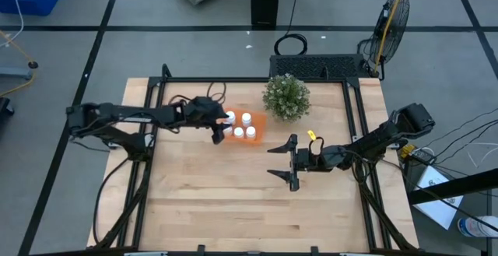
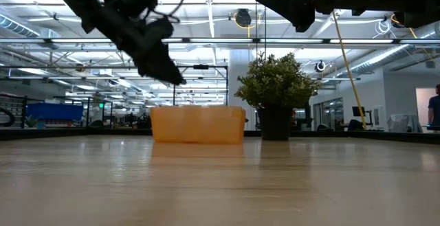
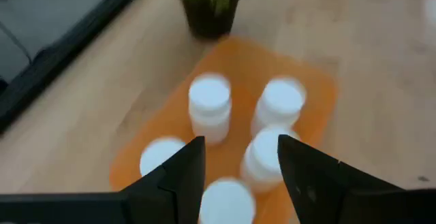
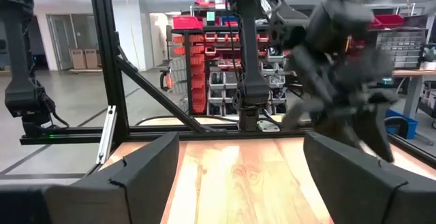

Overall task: Pick and place pill bottles into a basket
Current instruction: Return to Home Position

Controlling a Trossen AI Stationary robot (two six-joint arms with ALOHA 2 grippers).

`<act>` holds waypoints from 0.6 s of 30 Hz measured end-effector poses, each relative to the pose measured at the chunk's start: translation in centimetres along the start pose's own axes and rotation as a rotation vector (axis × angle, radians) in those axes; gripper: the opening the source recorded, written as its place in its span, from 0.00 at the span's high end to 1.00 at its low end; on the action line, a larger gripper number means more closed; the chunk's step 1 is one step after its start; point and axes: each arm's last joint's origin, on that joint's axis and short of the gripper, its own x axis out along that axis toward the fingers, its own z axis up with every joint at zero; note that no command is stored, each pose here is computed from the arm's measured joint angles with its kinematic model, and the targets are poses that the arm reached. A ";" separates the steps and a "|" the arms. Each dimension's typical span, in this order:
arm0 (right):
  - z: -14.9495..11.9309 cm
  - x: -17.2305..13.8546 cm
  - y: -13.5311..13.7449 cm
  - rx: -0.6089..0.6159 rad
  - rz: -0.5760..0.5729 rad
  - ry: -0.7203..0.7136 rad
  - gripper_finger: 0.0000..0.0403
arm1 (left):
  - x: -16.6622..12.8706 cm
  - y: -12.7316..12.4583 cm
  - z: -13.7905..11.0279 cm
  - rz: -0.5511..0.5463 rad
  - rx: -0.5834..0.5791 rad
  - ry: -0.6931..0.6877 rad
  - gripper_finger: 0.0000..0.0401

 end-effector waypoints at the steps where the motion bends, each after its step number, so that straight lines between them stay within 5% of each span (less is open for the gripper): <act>1: 0.0 0.0 0.0 0.000 0.000 0.000 0.25 | -0.6 -0.1 0.4 -0.008 -0.001 -0.024 0.54; 8: -0.3 0.0 0.0 -0.026 -0.007 0.028 0.35 | -3.4 -2.1 0.0 -0.079 0.040 -0.033 0.72; 13: -0.4 -0.1 -0.1 -0.049 -0.049 0.058 0.69 | -4.2 -4.5 -2.0 -0.193 0.064 -0.037 0.97; 16: -0.2 -0.4 -0.2 -0.074 -0.045 0.095 0.94 | -4.8 -6.0 -3.2 -0.260 0.075 -0.087 0.96; 18: 0.2 -0.7 -0.4 -0.085 -0.048 0.115 0.96 | -5.3 -6.9 -4.2 -0.312 0.096 -0.121 0.95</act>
